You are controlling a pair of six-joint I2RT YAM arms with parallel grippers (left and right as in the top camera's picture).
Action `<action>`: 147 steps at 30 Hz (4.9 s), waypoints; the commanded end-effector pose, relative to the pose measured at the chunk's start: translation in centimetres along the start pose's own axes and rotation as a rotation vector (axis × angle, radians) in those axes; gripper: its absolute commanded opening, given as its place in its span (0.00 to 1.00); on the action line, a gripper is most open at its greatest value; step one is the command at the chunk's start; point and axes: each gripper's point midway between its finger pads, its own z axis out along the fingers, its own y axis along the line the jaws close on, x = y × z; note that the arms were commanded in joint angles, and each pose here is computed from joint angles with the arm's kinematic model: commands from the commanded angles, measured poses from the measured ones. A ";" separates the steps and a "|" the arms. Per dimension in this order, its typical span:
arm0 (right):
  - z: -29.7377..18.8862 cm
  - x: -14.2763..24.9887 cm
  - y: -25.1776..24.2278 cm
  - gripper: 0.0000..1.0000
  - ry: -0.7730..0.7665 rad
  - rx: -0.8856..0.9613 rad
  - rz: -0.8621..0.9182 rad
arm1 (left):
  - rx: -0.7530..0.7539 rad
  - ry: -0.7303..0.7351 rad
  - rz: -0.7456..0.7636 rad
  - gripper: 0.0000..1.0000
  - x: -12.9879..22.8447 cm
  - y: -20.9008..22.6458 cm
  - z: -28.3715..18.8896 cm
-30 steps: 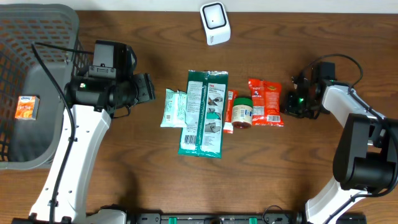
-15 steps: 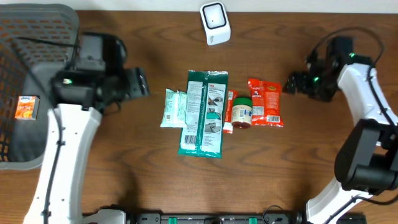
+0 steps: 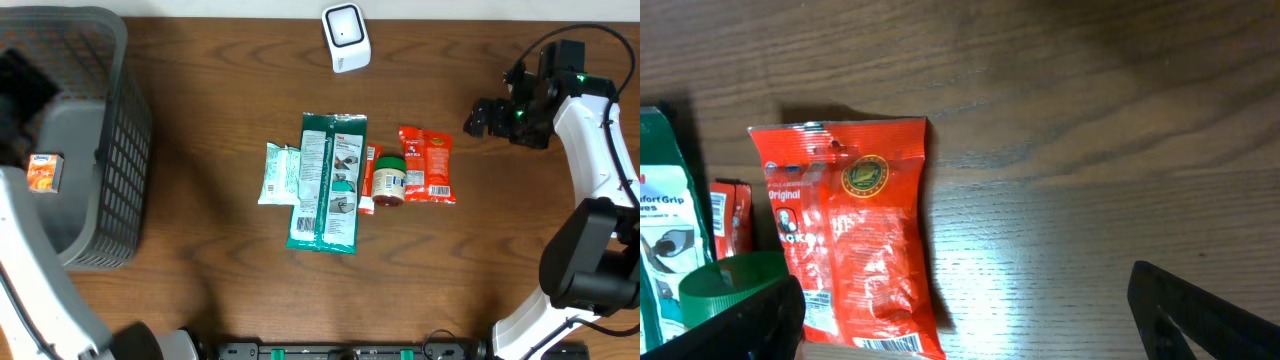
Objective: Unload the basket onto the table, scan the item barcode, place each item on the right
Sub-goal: 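Lower the red bag beside the jar and release, withdraw right gripper, then reach the left gripper into the basket and grasp the Kleenex tissue pack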
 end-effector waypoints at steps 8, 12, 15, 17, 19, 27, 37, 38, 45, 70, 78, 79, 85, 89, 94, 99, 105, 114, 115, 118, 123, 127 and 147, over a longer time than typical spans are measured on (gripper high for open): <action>-0.6 -0.2 0.0 0.99 -0.015 -0.004 -0.004 | -0.214 0.306 -0.011 0.76 4.5 8.5 13.2; -0.6 -0.2 0.0 0.99 -0.015 -0.004 -0.004 | -0.225 0.436 0.063 0.77 7.8 9.3 17.2; -0.6 -0.2 0.0 0.99 -0.015 -0.004 -0.004 | -0.231 0.508 0.092 0.77 9.8 9.9 19.4; -0.6 -0.2 0.0 0.99 -0.015 -0.004 -0.004 | -0.232 0.533 0.102 0.77 10.7 10.2 20.7; -0.6 -0.2 0.0 0.99 -0.015 -0.004 -0.004 | -0.226 0.554 0.132 0.77 11.4 10.4 21.8; -0.6 -0.2 0.0 0.99 -0.015 -0.004 -0.004 | -0.222 0.642 0.185 0.76 14.7 11.2 24.7; -0.6 -0.2 0.0 0.99 -0.015 -0.004 -0.004 | -0.218 0.664 0.201 0.76 16.9 11.8 27.0; -0.6 -0.2 0.0 0.99 -0.015 -0.004 -0.004 | -0.218 0.663 0.201 0.76 17.0 11.9 27.1; -0.6 -0.2 0.0 0.99 -0.015 -0.004 -0.004 | -0.060 0.690 0.140 0.50 17.8 9.1 27.0; -0.6 -0.2 0.0 0.99 -0.015 -0.004 -0.004 | -0.120 0.553 0.169 0.65 13.3 9.4 24.5; -0.6 -0.2 0.0 0.99 -0.015 -0.004 -0.004 | -0.099 0.611 0.153 0.69 15.7 9.6 26.7; -0.6 -0.2 0.0 0.99 -0.015 -0.004 -0.004 | -0.079 0.622 0.146 0.69 15.9 9.2 26.6; -0.6 -0.2 0.0 0.99 -0.015 -0.004 -0.004 | 0.087 0.654 0.060 0.64 16.5 6.1 26.0; -0.6 -0.2 0.0 0.99 -0.015 -0.004 -0.004 | 0.170 0.674 0.026 0.63 16.8 4.7 25.4; -0.6 -0.2 0.0 0.99 -0.015 -0.004 -0.004 | 0.158 0.634 0.035 0.64 15.3 4.8 24.6; -0.6 -0.2 0.0 0.99 -0.015 -0.004 -0.004 | 0.070 0.567 -0.050 0.65 12.9 6.2 23.2; -0.6 -0.2 0.0 0.99 -0.015 -0.004 -0.004 | -0.014 0.587 -0.192 0.70 13.5 8.3 23.2; -0.6 -0.2 0.0 0.99 -0.015 -0.004 -0.004 | 0.003 0.564 -0.204 0.52 15.8 9.0 25.4; -0.6 -0.2 0.0 0.99 -0.015 -0.004 -0.004 | 0.005 0.563 -0.204 0.53 16.1 9.0 25.5; -0.6 -0.2 0.0 0.99 -0.015 -0.004 -0.004 | 0.024 0.556 -0.206 0.53 16.6 8.8 26.0; -0.6 -0.2 0.0 0.99 -0.015 -0.004 -0.004 | 0.046 0.551 -0.209 0.53 16.9 8.6 26.3; -0.6 -0.2 0.0 0.99 -0.015 -0.004 -0.004 | 0.065 0.554 -0.215 0.52 16.9 8.2 26.3; -0.6 -0.2 0.0 0.99 -0.015 -0.004 -0.004 | 0.080 0.499 -0.307 0.56 15.6 8.0 25.9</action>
